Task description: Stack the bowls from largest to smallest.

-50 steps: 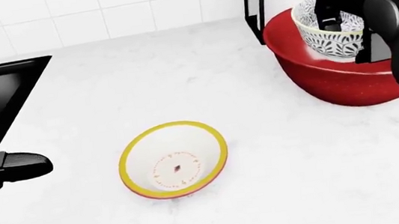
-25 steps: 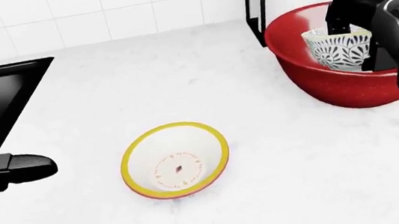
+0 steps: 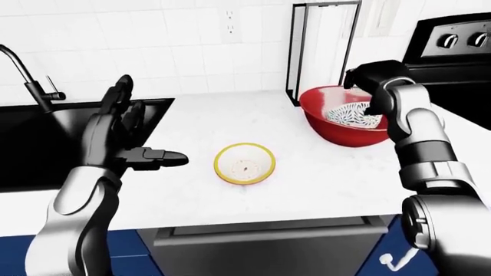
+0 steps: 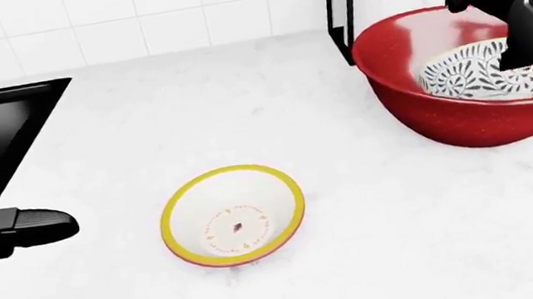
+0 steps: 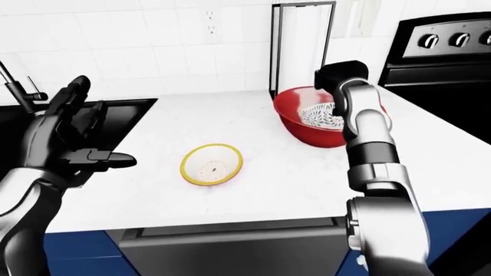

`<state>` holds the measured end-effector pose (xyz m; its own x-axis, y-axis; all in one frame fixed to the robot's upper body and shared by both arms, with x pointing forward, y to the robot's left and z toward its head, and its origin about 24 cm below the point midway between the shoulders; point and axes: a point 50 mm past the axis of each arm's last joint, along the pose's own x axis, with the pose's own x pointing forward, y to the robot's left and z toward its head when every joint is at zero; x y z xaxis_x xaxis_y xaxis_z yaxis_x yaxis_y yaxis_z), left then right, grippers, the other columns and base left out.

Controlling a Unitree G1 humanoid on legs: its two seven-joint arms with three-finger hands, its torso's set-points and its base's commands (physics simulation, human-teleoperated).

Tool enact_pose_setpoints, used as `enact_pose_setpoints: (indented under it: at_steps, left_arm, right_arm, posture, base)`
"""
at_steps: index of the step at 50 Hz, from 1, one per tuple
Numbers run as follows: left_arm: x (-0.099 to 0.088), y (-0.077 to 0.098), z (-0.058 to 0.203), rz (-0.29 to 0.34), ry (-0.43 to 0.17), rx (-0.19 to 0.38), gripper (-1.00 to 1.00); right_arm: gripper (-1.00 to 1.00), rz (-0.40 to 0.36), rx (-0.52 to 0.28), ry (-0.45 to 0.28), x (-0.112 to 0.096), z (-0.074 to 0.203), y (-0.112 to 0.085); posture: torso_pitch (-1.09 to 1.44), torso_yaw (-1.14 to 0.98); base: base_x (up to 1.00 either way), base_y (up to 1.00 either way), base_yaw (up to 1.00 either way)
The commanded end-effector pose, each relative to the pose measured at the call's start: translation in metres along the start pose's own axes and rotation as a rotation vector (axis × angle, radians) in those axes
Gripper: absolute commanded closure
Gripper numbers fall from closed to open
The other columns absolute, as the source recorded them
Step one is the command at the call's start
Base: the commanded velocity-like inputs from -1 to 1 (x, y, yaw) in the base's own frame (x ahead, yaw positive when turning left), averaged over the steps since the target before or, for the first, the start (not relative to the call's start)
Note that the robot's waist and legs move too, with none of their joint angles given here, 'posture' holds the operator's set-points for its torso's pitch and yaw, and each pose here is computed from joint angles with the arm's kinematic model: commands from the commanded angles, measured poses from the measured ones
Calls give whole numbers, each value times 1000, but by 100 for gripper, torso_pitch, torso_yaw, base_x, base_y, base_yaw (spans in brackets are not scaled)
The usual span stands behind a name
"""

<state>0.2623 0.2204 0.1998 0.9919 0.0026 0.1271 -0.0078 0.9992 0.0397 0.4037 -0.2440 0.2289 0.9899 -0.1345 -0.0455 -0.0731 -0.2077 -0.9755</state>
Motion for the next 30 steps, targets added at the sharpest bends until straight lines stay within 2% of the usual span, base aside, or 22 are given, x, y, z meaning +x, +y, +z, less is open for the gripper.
enact_pose_setpoints:
  at_steps: [1,7,14,24,30]
  left_arm:
    - [-1,1,15,4,-79,19,-100]
    - [-3,-1,18,1,-82,18,-100]
    - [-3,-3,20,-1,-83,18,-100]
    - [-3,-5,19,-3,-84,18,-100]
    - [-1,-6,16,-4,-81,16,-100]
  right_arm:
    - [-51,-90,-2,9,-4,-6,-26]
    - [-55,-120,6,1,-14,-13,-47]
    - [-55,-189,29,-61,-33,-8,-75]
    - [-46,-278,42,-241,-65,34,-108]
    - [-38,-289,48,-367,-84,69,-111]
  posture:
    - [-29,0]
    - [-29,0]
    - [-29,0]
    - [-29,0]
    - [-29,0]
  base:
    - [0,0,0]
    - [0,0,0]
    - [0,0,0]
    - [0,0,0]
    - [0,0,0]
